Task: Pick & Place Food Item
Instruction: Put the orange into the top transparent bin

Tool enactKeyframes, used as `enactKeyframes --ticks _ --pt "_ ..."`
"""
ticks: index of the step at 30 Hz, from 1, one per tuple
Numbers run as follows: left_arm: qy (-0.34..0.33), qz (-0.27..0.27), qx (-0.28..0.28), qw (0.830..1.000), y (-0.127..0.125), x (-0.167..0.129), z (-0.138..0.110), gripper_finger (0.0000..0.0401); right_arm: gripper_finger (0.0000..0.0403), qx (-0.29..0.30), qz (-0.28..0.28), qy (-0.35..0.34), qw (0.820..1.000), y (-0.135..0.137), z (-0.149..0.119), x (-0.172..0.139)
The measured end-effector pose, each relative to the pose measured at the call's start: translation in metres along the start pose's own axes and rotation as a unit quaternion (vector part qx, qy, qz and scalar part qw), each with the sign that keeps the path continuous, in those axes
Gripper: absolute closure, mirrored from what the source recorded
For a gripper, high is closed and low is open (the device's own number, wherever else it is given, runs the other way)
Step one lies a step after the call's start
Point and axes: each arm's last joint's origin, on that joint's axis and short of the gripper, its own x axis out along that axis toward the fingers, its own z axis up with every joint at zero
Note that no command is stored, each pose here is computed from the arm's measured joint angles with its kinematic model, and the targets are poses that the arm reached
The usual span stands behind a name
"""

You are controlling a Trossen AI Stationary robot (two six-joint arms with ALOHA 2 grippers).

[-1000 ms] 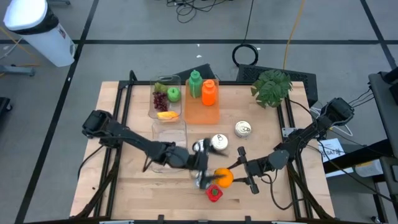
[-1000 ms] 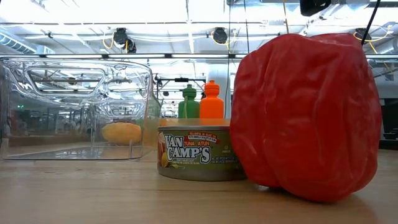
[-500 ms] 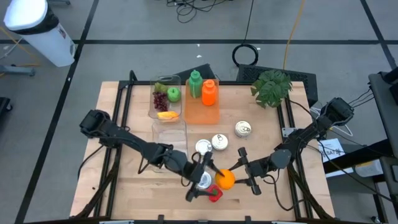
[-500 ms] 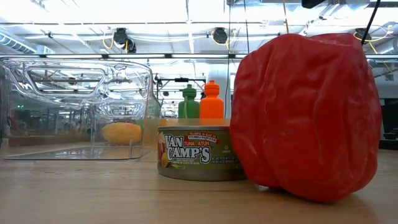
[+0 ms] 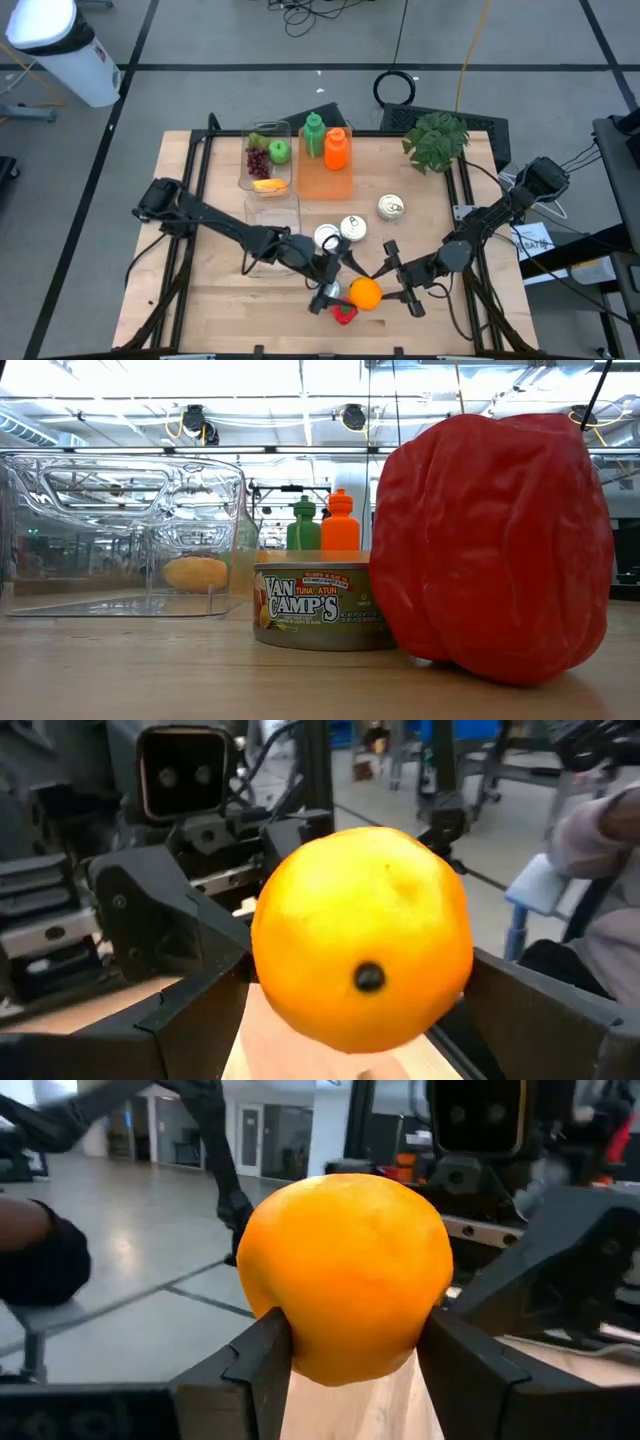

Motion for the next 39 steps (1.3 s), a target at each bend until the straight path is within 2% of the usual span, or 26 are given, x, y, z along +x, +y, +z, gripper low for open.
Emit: enactKeyframes --ticks 11,21,31,39 --pt "-0.041 -0.006 0.013 0.999 0.004 0.008 -0.005 0.0039 0.0218 0.001 0.007 -0.003 1.000 -0.001 0.001 0.000" --pt "-0.061 -0.005 0.014 0.998 0.004 0.010 -0.004 0.0133 0.0221 -0.001 0.004 0.001 1.000 -0.001 0.000 0.000" --pt "-0.067 -0.003 0.028 0.997 0.003 0.007 0.000 0.0134 0.0216 -0.016 0.003 0.001 1.000 0.000 0.000 0.000" --pt "-0.077 -0.001 0.052 0.996 -0.005 -0.009 0.025 0.0141 0.0216 -0.015 0.000 -0.008 1.000 -0.001 0.003 0.001"
